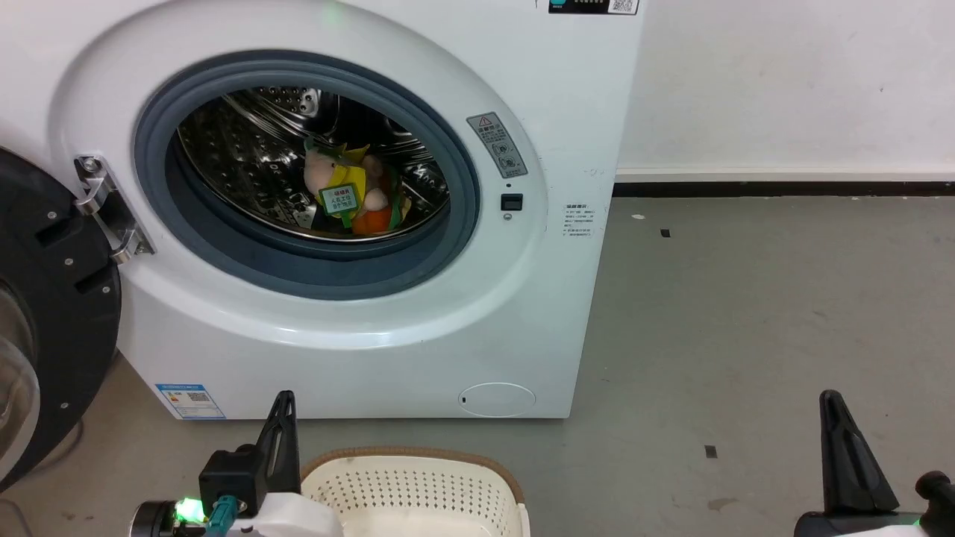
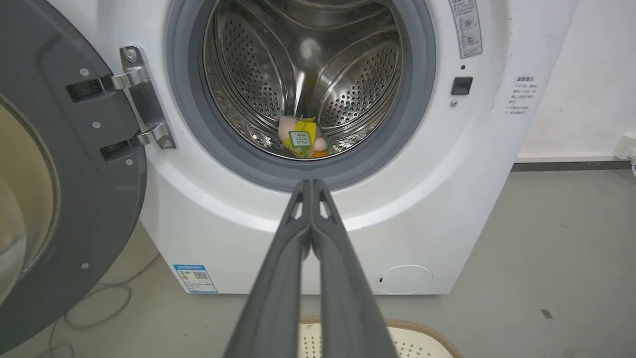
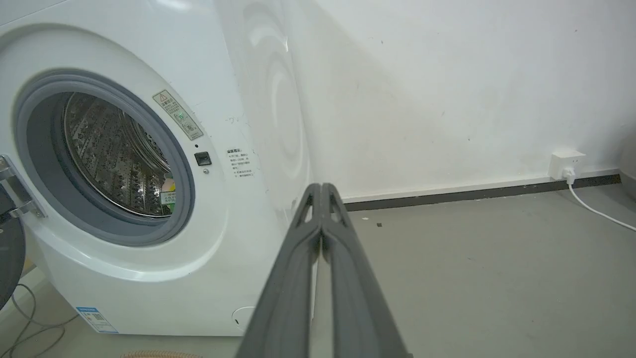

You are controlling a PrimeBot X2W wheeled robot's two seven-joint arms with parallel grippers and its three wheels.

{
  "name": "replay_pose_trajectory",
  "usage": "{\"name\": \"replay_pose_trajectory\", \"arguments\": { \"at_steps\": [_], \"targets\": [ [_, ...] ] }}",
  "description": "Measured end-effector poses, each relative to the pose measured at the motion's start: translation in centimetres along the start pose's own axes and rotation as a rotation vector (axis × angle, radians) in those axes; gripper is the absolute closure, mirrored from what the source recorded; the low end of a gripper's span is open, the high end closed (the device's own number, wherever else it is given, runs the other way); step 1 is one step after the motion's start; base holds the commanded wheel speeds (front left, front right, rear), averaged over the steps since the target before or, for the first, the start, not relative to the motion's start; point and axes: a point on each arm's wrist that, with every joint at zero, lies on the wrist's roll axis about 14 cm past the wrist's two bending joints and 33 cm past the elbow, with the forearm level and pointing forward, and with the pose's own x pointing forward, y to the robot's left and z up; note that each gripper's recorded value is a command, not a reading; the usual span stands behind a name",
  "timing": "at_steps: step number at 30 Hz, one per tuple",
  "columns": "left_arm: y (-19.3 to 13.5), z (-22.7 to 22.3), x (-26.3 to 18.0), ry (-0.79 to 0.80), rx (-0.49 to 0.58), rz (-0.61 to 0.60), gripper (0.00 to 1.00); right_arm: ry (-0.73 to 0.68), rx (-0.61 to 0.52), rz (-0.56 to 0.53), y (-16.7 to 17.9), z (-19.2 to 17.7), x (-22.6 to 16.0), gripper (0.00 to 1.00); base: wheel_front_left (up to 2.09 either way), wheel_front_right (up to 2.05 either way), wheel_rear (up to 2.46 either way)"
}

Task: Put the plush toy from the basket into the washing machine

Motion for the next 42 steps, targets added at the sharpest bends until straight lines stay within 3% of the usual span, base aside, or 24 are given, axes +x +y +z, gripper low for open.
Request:
{"name": "replay_pose_trajectory", "arguments": {
  "at_steps": [42],
  "targets": [
    [-0.4, 1.1, 0.5, 0.012, -0.003, -0.022, 1.00, 0.079, -0.063, 0.054, 1.5, -1.1, 0.9, 1.00, 0.00, 0.00, 0.00]
  ]
}}
